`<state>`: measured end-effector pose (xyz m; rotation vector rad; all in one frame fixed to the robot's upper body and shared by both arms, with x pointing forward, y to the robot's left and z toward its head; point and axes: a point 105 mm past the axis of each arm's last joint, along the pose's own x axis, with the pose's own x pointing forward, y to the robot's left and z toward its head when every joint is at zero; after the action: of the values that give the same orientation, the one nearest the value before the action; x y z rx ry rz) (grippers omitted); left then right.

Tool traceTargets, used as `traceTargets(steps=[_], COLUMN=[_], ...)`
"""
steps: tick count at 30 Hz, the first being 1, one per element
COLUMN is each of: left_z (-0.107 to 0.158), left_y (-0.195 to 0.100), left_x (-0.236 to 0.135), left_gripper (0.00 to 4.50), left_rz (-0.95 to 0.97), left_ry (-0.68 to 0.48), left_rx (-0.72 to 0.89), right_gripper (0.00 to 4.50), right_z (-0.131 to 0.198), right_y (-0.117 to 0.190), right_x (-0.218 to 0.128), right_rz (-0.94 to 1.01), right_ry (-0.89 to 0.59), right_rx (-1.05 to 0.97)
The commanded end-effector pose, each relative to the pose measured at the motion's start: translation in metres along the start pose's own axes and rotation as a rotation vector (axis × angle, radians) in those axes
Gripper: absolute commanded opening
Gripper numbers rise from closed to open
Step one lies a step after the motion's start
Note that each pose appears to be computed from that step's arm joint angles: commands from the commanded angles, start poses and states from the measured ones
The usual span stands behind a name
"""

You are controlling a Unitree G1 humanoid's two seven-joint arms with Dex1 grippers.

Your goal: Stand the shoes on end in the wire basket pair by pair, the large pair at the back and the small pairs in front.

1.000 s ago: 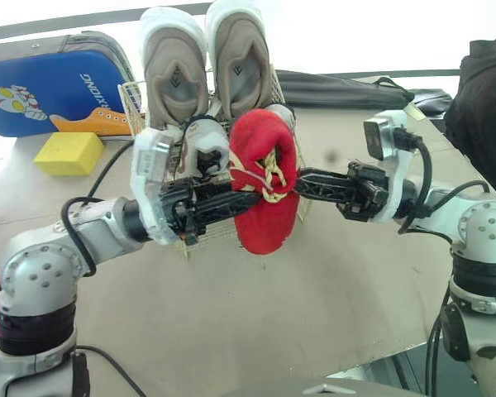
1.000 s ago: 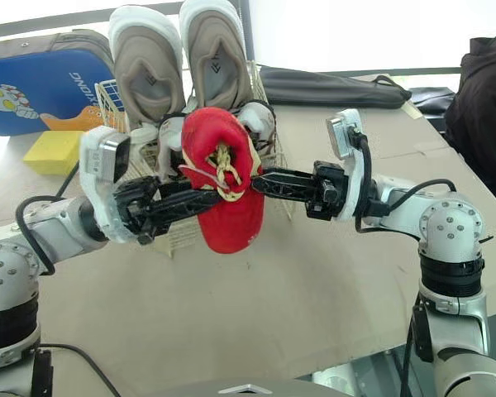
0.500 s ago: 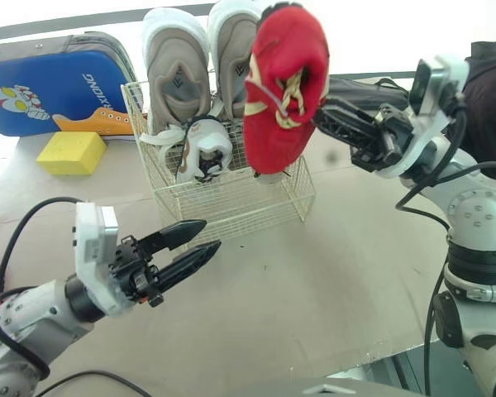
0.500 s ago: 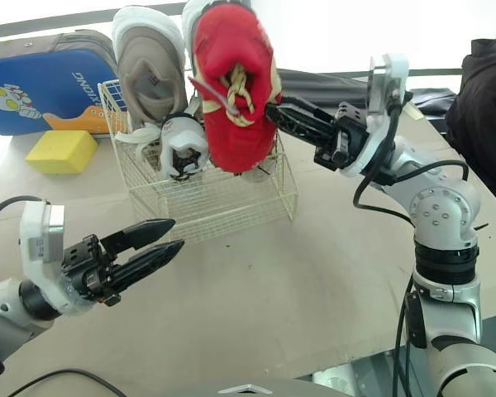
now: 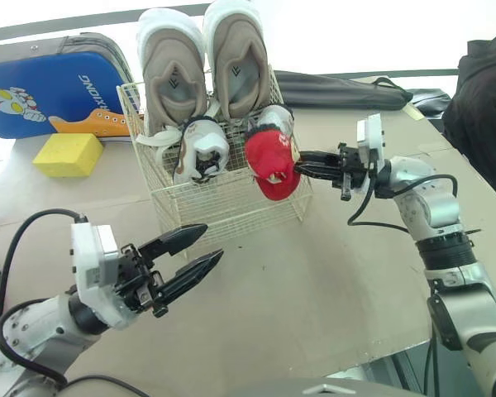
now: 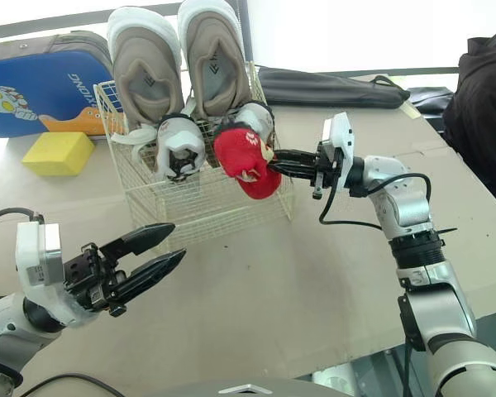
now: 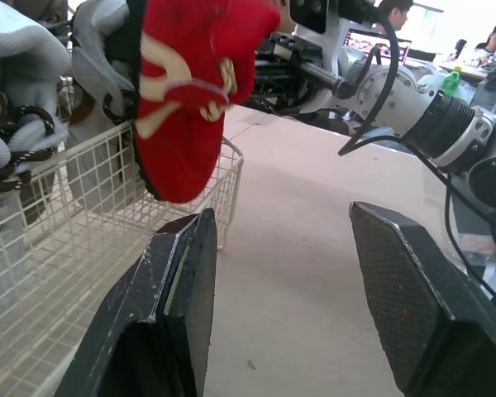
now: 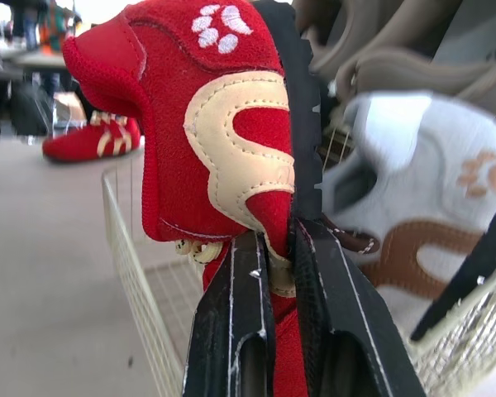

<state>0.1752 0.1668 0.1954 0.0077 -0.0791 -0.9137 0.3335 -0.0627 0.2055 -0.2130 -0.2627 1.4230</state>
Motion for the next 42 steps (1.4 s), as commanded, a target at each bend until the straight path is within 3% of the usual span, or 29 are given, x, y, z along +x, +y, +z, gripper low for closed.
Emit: traceTargets(steps=[1, 10, 11, 19, 30, 42], left_z=[0.006, 0.001, 0.001, -0.001, -0.003, -0.004], left_y=[0.002, 0.003, 0.005, 0.012, 0.022, 0.036], left_x=[-0.001, 0.000, 0.001, 0.003, 0.011, 0.005], left_gripper=[2.86, 2.86, 2.92, 2.92, 2.92, 2.92], left_rz=[0.002, 0.008, 0.007, 0.009, 0.033, 0.055], left_ry=[-0.014, -0.015, -0.018, -0.026, -0.032, -0.049], left_rx=[0.043, 0.051, 0.054, 0.063, 0.060, 0.049], right_gripper=[0.00, 0.00, 0.75, 4.38, 4.38, 4.38], right_z=[-0.008, -0.033, -0.033, -0.024, 0.001, 0.021], right_y=[0.002, 0.009, 0.011, 0.024, 0.020, 0.021], right_x=[-0.005, -0.002, -0.001, -0.004, -0.031, -0.041], right_rz=[0.023, 0.053, 0.062, 0.060, -0.085, -0.254], right_ry=[0.046, 0.156, 0.161, 0.174, 0.234, 0.152], right_rx=[-0.028, 0.087, 0.092, 0.088, -0.016, -0.034])
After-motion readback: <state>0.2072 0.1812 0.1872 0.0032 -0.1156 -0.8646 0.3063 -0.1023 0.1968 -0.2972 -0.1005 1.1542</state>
